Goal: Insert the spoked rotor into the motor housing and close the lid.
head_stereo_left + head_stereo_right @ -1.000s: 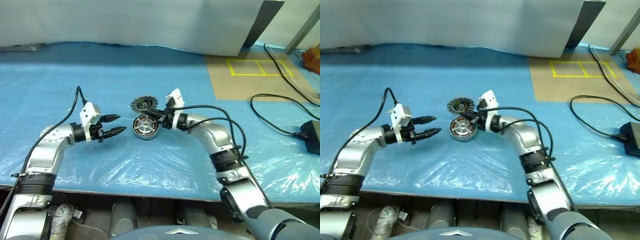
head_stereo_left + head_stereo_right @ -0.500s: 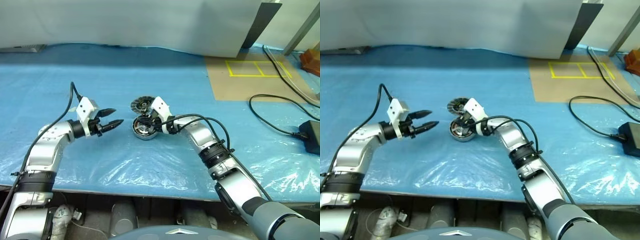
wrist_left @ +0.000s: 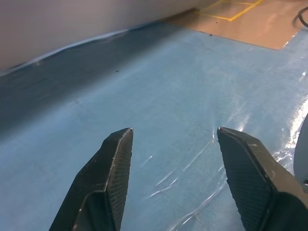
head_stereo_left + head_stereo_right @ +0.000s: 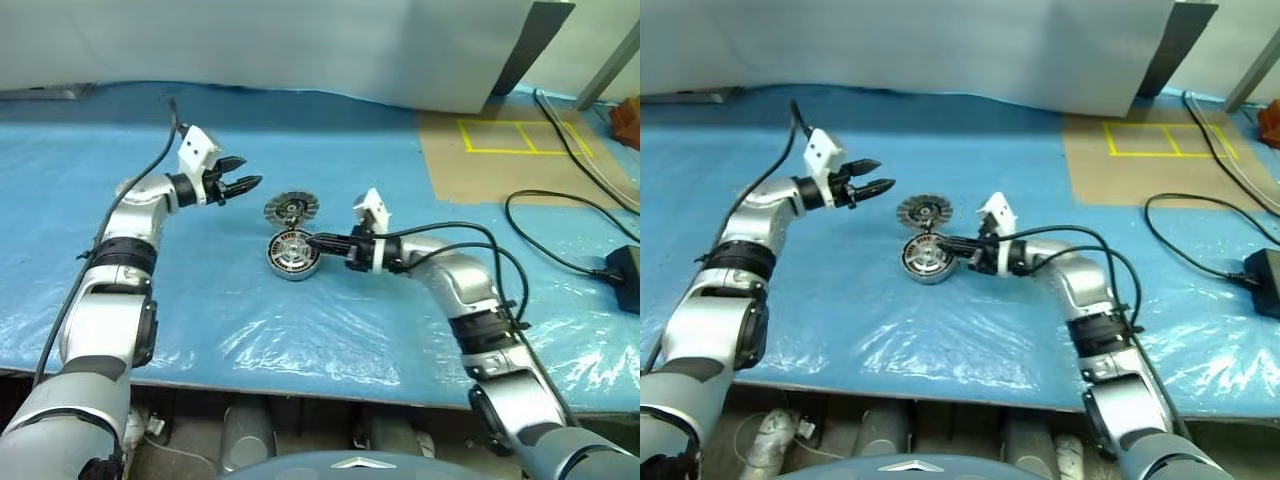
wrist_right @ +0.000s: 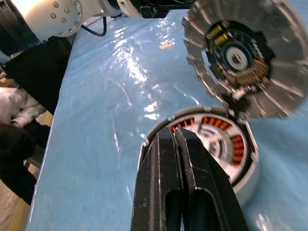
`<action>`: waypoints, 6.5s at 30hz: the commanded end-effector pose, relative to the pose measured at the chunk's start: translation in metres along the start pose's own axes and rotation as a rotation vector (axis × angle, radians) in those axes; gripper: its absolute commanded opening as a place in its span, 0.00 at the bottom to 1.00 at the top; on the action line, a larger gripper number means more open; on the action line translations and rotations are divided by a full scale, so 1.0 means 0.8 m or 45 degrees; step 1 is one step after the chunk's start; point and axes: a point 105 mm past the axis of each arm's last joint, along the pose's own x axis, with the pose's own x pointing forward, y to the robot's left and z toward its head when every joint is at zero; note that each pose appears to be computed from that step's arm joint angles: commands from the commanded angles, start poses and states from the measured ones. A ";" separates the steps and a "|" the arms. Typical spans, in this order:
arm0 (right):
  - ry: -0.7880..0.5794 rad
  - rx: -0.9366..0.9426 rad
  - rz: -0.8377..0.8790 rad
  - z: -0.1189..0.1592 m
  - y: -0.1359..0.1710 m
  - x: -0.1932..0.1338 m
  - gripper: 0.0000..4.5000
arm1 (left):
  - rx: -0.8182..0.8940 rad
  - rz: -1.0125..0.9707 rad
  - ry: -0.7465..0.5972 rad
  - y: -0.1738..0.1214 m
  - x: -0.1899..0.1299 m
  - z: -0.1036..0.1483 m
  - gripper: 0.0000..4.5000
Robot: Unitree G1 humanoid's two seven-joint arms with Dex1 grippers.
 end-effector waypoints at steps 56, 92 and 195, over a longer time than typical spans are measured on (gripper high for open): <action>-0.101 -0.281 -0.235 0.059 -0.020 -0.004 0.04 | 0.312 -0.285 -0.137 -0.086 -0.108 0.061 0.65; 0.304 -0.480 0.038 -0.038 -0.015 0.087 0.99 | -0.122 -0.141 -0.049 -0.165 -0.135 -0.050 0.66; -0.064 -0.530 -0.072 0.043 -0.019 0.077 0.99 | 0.036 -0.057 0.122 -0.123 -0.038 -0.124 0.13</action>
